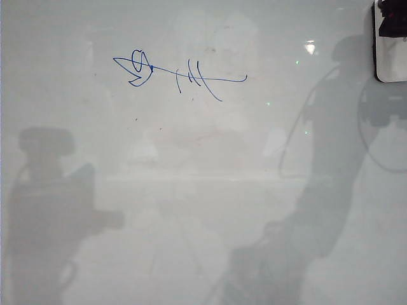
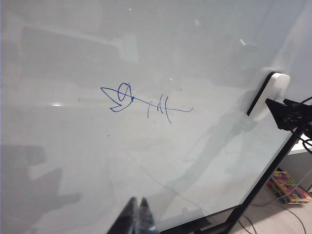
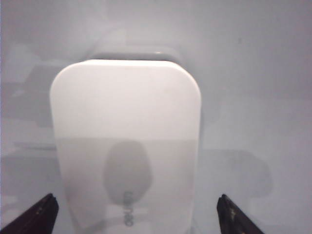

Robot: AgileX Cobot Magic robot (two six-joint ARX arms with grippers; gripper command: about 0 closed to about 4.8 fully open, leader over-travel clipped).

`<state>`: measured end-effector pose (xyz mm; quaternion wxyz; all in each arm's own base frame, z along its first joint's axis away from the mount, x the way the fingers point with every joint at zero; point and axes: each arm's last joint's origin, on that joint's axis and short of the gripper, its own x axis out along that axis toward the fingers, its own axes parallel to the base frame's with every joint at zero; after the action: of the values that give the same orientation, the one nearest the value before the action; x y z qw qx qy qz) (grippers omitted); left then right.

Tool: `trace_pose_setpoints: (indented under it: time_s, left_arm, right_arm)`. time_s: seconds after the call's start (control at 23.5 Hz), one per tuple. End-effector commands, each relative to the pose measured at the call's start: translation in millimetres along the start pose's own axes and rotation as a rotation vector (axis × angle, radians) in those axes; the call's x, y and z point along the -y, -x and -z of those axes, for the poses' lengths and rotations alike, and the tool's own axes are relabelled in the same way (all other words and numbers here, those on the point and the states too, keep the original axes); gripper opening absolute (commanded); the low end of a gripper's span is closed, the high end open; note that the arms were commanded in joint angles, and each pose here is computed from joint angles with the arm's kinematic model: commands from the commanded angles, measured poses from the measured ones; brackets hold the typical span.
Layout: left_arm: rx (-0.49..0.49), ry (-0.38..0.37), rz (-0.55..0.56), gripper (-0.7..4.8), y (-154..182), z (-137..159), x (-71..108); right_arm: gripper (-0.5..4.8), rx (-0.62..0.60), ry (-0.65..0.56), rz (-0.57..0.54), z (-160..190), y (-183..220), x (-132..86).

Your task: Grab the whiteboard eraser that is attached to the surface of the whiteboard and use it to clean the writing on the whiteboard.

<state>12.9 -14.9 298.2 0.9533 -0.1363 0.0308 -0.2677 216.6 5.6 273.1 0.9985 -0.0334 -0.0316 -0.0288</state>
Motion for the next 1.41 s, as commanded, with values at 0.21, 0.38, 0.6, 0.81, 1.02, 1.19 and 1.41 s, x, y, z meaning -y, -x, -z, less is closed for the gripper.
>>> trace_pose_setpoints:
  time_s: [0.21, 0.38, 0.6, 0.81, 1.02, 1.19, 1.41]
  left_arm:
    - [0.007, -0.006, 0.009, -0.05, 1, -2, 1.2]
    - [0.007, -0.006, 0.009, -0.05, 1, -2, 1.2]
    - [0.007, -0.006, 0.008, -0.05, 1, -2, 1.1]
    - [0.007, -0.009, 0.005, -0.05, 1, -2, 1.0]
    - [0.006, -0.008, -0.002, -0.05, 1, -1, 0.7]
    - [0.003, -0.006, -0.003, -0.05, 1, -1, 0.6]
    - [0.007, -0.025, -0.018, -0.05, 1, -1, 0.2]
  right_arm:
    - [4.79, 0.014, -0.006, -0.011, -5, -10, -3]
    - [4.79, 0.007, -0.006, -0.015, -5, -13, -7]
    - [4.79, 0.001, -0.005, -0.006, 0, -18, -7]
    - [3.31, 0.007, -0.005, -0.006, -1, -18, -7]
    - [2.39, 0.005, 0.006, -0.006, -1, -18, -7]
    - [2.30, 0.000, 0.007, -0.011, -2, -16, -8]
    - [2.09, -0.003, 0.066, -0.034, -11, -3, -20]
